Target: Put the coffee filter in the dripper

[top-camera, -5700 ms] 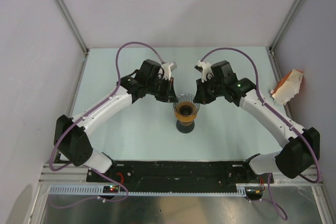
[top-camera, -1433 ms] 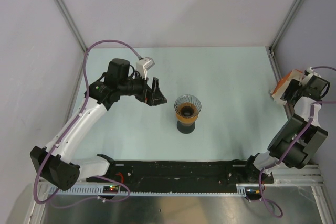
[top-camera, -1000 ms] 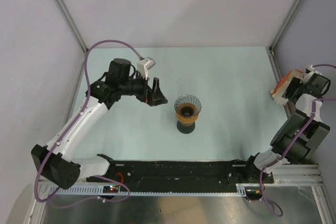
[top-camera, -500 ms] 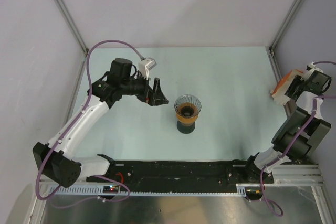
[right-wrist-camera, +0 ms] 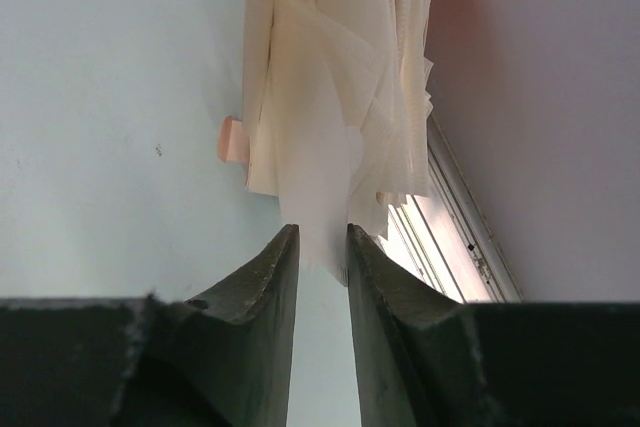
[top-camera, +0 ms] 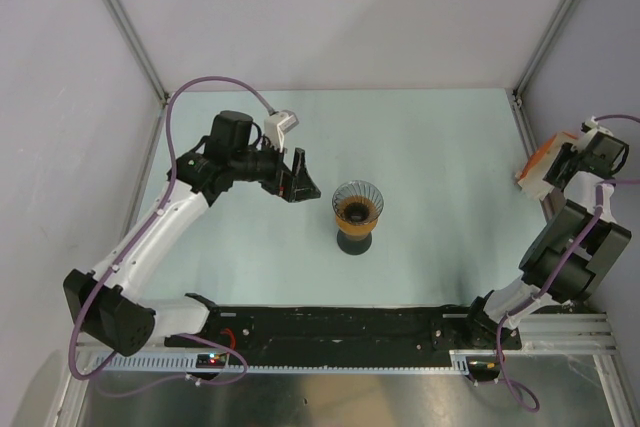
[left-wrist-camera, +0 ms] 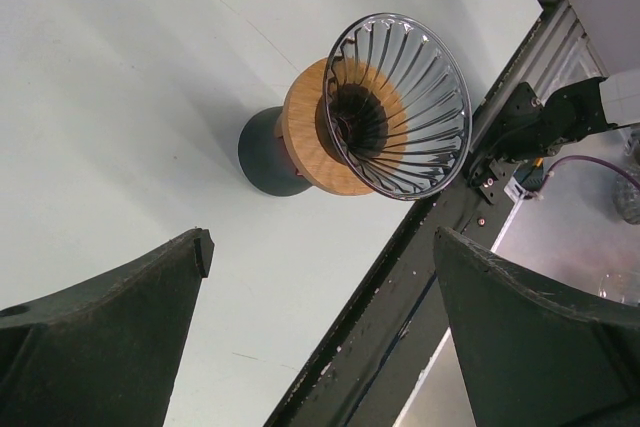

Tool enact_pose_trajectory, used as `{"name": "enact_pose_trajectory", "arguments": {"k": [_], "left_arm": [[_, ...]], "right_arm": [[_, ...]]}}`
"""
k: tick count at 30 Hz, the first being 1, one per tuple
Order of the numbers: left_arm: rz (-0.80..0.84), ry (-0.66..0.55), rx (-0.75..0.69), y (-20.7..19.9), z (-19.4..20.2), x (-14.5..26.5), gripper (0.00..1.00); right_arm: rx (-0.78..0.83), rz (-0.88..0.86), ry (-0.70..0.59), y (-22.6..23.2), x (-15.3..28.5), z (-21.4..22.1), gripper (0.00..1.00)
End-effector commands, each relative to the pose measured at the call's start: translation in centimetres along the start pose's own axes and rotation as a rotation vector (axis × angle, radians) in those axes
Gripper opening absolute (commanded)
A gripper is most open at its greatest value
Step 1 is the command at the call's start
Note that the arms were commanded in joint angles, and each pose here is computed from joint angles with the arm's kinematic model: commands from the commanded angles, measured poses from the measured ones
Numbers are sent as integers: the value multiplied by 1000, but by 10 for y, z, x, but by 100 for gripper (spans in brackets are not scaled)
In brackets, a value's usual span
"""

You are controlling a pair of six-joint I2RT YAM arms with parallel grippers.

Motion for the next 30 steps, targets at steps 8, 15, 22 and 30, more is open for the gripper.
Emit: {"name": "enact_pose_trajectory", "arguments": {"k": [8, 15, 22, 30], "left_arm": [[21, -29, -25, -2, -12, 1, 98], [14, -35, -27, -2, -15, 2, 98], [10, -42, -31, -3, -16, 4, 98], [10, -44, -29, -3, -16, 5, 98]], "right_arm": [[8, 17, -81, 3, -4, -33, 18], [-13, 44, -65, 1, -5, -36, 13], [-18, 41, -43, 4, -9, -35, 6], [-19, 38, -17, 5, -15, -29, 10]]}}
Point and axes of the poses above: each gripper's point midway between its finger pads, its own x axis back along the fingers, its own y axis along the line the jaws close on, z = x × y, the point moved 2 cm from there along x, back along the fingers, and after that the axes turned 5 degrees about -x, right-handed, at the moved point
